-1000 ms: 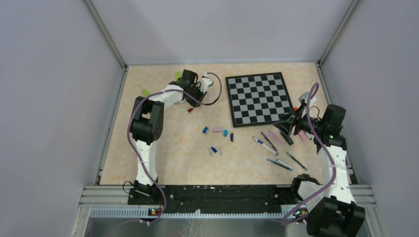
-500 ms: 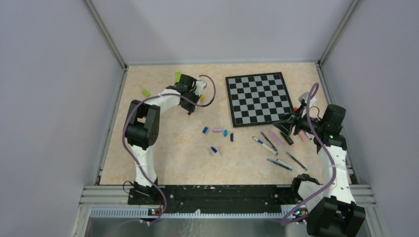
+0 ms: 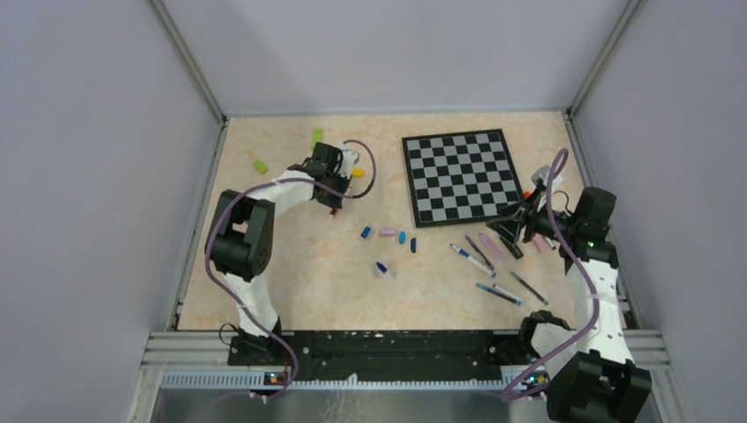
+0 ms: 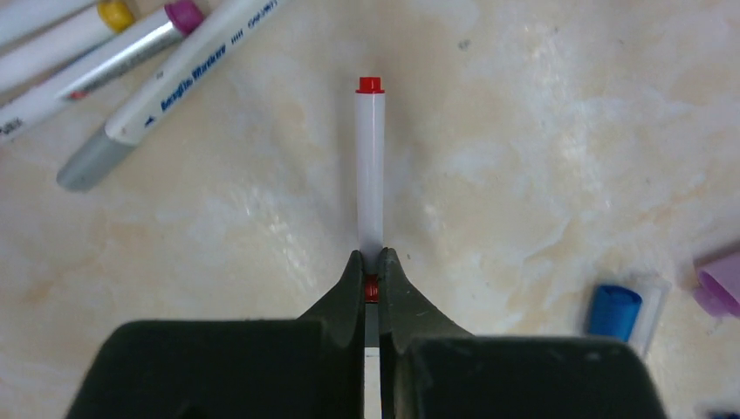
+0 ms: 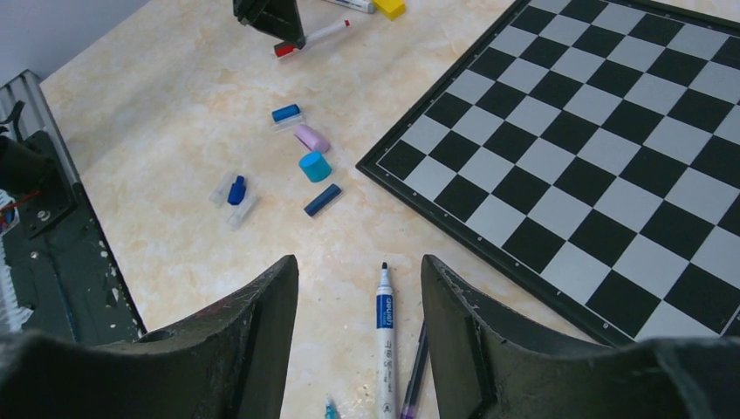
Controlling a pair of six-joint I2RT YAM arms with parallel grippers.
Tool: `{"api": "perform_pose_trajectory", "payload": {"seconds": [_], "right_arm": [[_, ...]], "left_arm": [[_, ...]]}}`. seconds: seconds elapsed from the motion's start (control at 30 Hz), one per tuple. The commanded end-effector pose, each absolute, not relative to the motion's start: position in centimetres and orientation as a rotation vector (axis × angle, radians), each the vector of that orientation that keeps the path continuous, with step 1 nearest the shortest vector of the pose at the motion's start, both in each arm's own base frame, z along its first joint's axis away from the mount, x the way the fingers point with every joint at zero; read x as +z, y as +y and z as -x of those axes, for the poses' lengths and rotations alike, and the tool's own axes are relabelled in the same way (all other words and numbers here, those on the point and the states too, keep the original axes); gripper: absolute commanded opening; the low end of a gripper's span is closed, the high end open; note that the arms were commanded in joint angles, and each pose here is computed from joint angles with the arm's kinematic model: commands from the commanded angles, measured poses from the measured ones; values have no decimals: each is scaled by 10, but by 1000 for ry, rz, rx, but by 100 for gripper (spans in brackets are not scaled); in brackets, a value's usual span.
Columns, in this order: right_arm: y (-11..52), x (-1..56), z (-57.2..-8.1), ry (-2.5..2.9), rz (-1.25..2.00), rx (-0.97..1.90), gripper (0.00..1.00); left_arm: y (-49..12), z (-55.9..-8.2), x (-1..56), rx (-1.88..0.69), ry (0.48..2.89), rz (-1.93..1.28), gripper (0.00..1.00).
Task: Open the pen caps
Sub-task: Pick up the pen from the center of the board.
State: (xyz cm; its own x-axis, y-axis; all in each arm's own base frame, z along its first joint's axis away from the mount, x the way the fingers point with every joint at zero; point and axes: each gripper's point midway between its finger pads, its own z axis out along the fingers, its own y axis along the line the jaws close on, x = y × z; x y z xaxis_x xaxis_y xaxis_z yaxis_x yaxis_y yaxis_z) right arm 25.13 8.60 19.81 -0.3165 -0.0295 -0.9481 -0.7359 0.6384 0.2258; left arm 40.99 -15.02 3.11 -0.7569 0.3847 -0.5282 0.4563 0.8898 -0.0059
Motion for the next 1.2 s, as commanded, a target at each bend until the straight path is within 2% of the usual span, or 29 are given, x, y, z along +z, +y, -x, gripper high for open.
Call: {"api": "perform_pose_trajectory", "payload": {"seconds": [0.0,0.13,0.37,0.63,0.8,1.17], "right_arm": [[93,215,-245,1672,704,850,53],[99,213,-239,1649,734,891,54],[114,205,-227,1604,797,989,59],[135,207,-210,1580,818,1179,60],[151,212,-205,1599,801,1309,60],[173,205,-210,1741,618,1441,60]], "left_arm": [[-163,-409,95,-289,2328,-504,0],[-180,-378,125,-487,2212,-488,0],[-231,-284,176,-1016,1901,-513,0],[-296,-204,217,-1294,1617,-546,0],[-329,-188,222,-1364,1553,-507,0],[-395,-189,217,-1390,1557,-457,0]]}}
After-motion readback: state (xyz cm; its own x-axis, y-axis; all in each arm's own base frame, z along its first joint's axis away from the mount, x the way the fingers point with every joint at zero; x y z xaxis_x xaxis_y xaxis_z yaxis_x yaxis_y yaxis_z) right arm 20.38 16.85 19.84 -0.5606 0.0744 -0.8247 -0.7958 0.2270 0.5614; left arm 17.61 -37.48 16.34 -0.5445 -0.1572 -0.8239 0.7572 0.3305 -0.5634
